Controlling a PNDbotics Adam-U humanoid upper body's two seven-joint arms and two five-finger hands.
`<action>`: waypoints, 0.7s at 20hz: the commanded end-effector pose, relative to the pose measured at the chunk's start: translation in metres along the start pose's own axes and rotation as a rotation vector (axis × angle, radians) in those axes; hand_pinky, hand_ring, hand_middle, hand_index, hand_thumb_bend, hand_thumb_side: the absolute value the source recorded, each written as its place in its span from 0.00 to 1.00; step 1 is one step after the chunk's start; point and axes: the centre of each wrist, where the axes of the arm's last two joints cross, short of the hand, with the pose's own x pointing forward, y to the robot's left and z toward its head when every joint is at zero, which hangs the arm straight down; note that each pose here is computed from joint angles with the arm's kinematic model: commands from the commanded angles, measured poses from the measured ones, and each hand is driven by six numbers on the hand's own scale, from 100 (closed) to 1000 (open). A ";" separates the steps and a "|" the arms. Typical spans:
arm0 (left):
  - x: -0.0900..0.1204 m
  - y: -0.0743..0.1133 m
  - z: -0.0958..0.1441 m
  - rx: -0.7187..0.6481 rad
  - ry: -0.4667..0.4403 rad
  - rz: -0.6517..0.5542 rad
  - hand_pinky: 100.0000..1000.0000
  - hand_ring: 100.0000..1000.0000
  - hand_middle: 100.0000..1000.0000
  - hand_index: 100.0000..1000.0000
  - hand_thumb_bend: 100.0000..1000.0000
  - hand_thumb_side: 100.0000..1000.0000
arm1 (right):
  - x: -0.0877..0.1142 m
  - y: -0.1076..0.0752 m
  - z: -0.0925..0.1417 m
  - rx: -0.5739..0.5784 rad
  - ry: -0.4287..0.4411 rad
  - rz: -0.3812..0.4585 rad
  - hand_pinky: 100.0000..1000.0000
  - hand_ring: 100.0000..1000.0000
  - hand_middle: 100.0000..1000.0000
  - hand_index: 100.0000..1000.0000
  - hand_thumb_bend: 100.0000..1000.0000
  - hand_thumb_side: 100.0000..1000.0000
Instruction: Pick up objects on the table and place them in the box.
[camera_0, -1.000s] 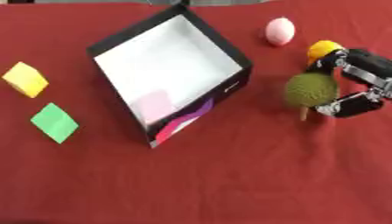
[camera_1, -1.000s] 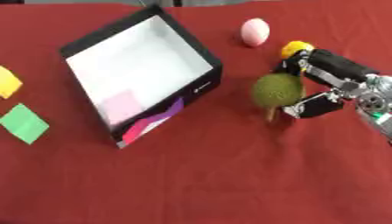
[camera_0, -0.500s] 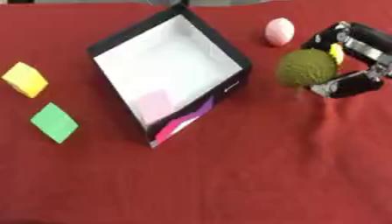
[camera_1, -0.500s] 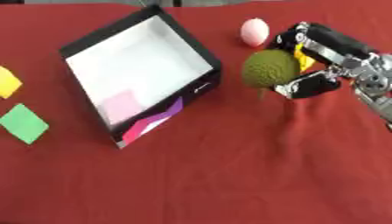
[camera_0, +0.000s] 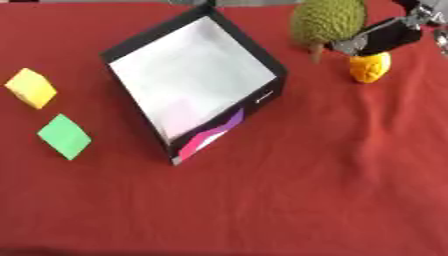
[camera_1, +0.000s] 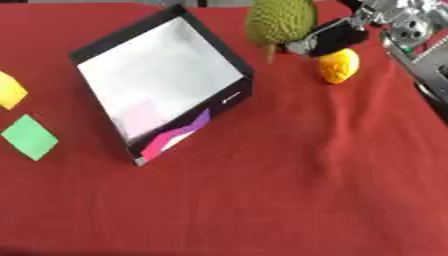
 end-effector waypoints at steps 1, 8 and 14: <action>0.023 0.002 -0.012 -0.030 -0.103 -0.041 0.67 0.84 0.65 0.70 0.00 0.60 | -0.005 -0.008 -0.012 -0.024 -0.004 0.026 0.64 0.32 0.30 0.61 0.31 0.00; 0.047 -0.007 -0.016 -0.085 -0.203 -0.043 0.68 0.83 0.65 0.70 0.00 0.57 | -0.025 -0.004 -0.033 -0.040 0.035 0.037 0.64 0.33 0.31 0.62 0.28 0.00; 0.052 -0.016 -0.015 -0.120 -0.203 -0.010 0.68 0.84 0.65 0.70 0.00 0.59 | -0.040 0.003 -0.044 -0.050 0.062 0.064 0.66 0.34 0.32 0.63 0.26 0.00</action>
